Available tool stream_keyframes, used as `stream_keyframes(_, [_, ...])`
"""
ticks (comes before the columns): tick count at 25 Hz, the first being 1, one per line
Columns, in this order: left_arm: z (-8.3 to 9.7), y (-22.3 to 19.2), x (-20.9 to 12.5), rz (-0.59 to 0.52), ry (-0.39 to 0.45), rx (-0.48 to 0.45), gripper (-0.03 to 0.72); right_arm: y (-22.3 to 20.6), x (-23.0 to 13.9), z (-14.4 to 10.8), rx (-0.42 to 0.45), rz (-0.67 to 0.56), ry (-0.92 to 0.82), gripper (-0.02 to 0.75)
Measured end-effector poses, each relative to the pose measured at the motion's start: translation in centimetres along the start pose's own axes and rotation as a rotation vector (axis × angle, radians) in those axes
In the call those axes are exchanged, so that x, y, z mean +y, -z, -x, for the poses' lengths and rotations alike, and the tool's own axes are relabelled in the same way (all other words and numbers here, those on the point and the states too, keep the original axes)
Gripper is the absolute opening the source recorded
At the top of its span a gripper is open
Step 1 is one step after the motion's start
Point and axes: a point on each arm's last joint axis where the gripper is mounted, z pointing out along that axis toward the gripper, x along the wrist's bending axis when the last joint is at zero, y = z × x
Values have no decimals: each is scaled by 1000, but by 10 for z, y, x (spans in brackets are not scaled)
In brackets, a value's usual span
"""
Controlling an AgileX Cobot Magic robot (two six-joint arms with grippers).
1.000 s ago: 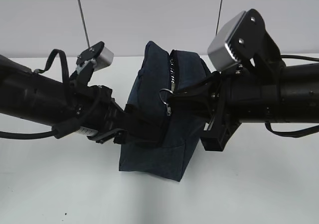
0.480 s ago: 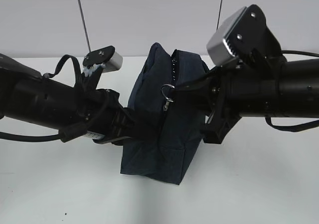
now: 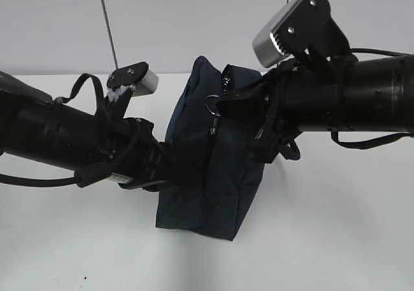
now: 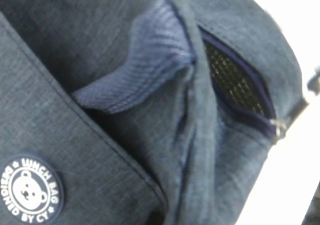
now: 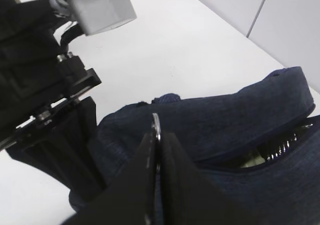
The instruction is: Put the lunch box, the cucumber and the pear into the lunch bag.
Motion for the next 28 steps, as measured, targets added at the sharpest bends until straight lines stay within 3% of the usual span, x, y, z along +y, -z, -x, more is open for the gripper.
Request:
stream_keyframes(14, [-1, 0, -5, -4, 24, 4, -4, -15, 4, 12, -35, -20, 1, 6])
stream_keyframes(24, [-1, -1, -5, 14, 69, 5, 1, -5, 16, -1, 85, 41, -69, 6])
stream_keyframes(28, [-1, -1, -5, 19, 79, 3, 80, -3, 17, -5, 123, 33, -79, 6])
